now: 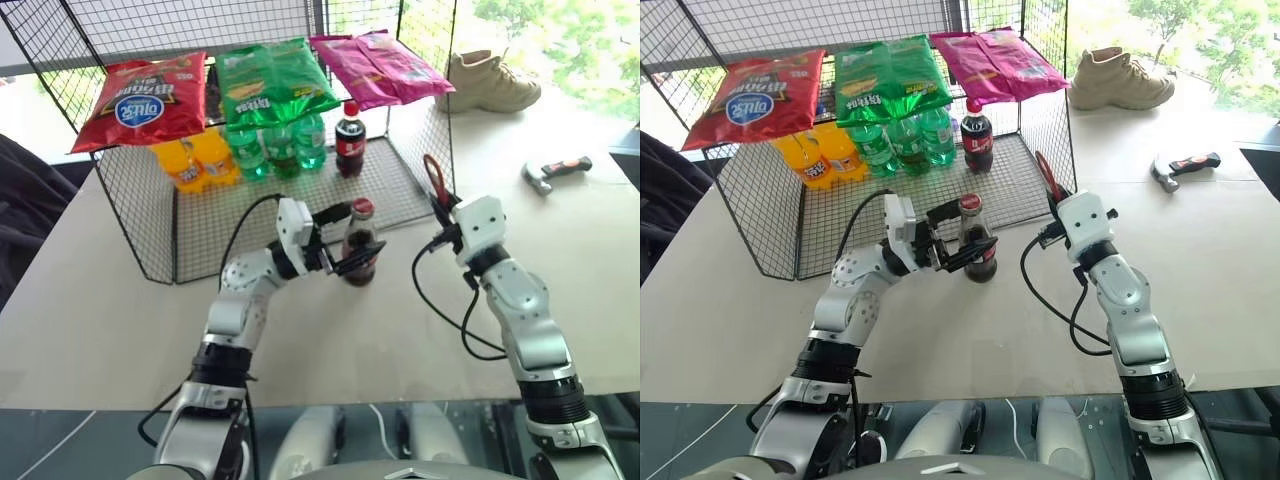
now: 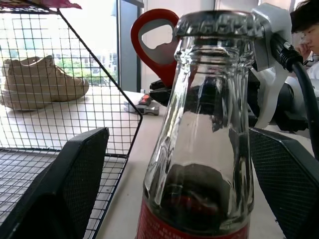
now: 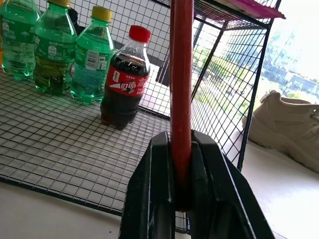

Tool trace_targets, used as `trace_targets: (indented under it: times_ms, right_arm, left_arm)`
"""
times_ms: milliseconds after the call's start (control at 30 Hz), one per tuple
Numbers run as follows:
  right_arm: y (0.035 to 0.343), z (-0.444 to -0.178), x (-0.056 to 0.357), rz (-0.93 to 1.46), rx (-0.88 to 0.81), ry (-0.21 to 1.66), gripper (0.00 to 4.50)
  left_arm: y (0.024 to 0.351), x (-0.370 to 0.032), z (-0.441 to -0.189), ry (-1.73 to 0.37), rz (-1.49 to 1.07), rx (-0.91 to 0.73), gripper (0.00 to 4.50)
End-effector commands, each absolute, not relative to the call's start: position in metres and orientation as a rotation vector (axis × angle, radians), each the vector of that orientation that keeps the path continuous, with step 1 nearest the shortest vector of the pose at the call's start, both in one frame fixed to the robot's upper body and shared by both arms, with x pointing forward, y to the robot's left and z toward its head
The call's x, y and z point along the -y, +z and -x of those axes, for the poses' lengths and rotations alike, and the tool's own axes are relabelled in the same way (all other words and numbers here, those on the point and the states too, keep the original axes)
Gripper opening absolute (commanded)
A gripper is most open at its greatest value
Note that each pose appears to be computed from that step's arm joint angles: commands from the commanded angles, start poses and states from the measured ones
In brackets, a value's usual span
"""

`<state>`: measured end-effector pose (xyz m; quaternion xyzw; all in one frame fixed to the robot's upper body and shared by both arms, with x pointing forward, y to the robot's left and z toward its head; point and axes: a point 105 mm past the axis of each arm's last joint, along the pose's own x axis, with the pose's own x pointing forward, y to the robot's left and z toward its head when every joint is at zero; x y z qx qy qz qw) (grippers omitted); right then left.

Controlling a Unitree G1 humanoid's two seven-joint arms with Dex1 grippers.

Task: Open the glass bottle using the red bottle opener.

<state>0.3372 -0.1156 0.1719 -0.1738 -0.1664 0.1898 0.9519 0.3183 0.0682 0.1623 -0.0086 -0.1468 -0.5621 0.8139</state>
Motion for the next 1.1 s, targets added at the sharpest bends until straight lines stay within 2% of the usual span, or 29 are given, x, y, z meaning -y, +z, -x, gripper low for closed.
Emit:
trace_targets:
  times_ms: [33, 567, 667, 767, 1000, 1100]
  right_arm:
    - [0.187, -0.332, 0.114, 0.369, 0.406, 0.381, 0.0]
    - [0.187, -0.33, 0.116, 0.38, 0.406, 0.368, 0.0]
    - [0.188, -0.33, 0.115, 0.38, 0.409, 0.37, 0.0]
    - [0.19, -0.329, 0.113, 0.376, 0.416, 0.375, 0.0]
    - [0.19, -0.315, 0.091, 0.392, 0.448, 0.477, 0.0]
    - [0.187, -0.306, 0.076, 0.497, 0.485, 0.563, 0.0]
  left_arm:
    - [0.172, -0.06, -0.313, -1.26, 0.028, 0.344, 4.48]
    - [0.167, -0.054, -0.318, -1.297, 0.004, 0.336, 4.48]
    - [0.164, -0.055, -0.318, -1.291, -0.003, 0.331, 3.79]
    - [0.161, -0.056, -0.32, -1.28, -0.026, 0.33, 2.33]
    - [0.157, -0.058, -0.322, -1.26, -0.05, 0.328, 2.32]
    - [0.157, -0.059, -0.322, -1.252, -0.048, 0.329, 2.32]
